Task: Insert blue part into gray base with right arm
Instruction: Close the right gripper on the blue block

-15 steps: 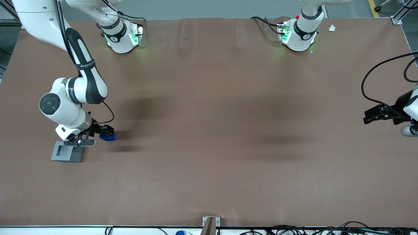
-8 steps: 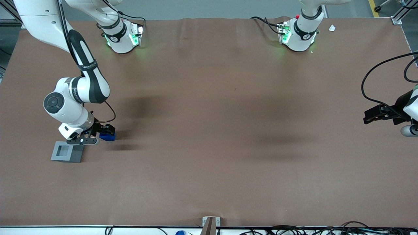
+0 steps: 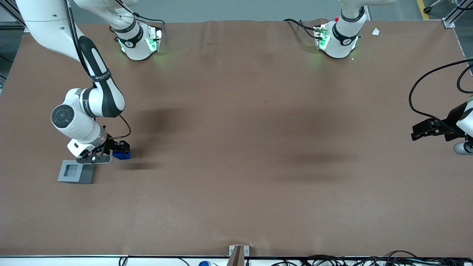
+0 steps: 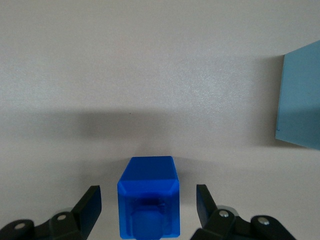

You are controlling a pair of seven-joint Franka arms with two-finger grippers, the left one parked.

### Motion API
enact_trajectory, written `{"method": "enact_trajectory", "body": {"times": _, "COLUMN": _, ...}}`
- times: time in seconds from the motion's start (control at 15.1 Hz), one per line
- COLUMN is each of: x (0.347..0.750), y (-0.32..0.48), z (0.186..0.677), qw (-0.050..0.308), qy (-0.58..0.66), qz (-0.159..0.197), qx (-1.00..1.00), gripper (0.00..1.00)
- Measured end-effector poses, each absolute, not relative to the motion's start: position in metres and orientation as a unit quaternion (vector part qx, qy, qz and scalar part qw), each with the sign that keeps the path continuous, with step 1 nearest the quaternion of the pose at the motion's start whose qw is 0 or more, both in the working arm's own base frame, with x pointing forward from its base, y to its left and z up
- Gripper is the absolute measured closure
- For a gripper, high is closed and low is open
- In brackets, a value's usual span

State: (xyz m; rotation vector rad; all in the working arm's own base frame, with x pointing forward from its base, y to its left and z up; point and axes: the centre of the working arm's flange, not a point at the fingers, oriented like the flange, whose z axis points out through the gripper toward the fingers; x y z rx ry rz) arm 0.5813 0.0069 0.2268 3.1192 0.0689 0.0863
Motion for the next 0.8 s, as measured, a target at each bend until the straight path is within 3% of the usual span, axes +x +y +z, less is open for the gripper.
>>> {"method": "enact_trajectory", "body": {"times": 0.8, "x": 0.5811, "y": 0.0032, "z": 0.2258, "qw": 0.011, "qy": 0.023, "qz": 0.027, "qx": 0.999, "gripper": 0.34}}
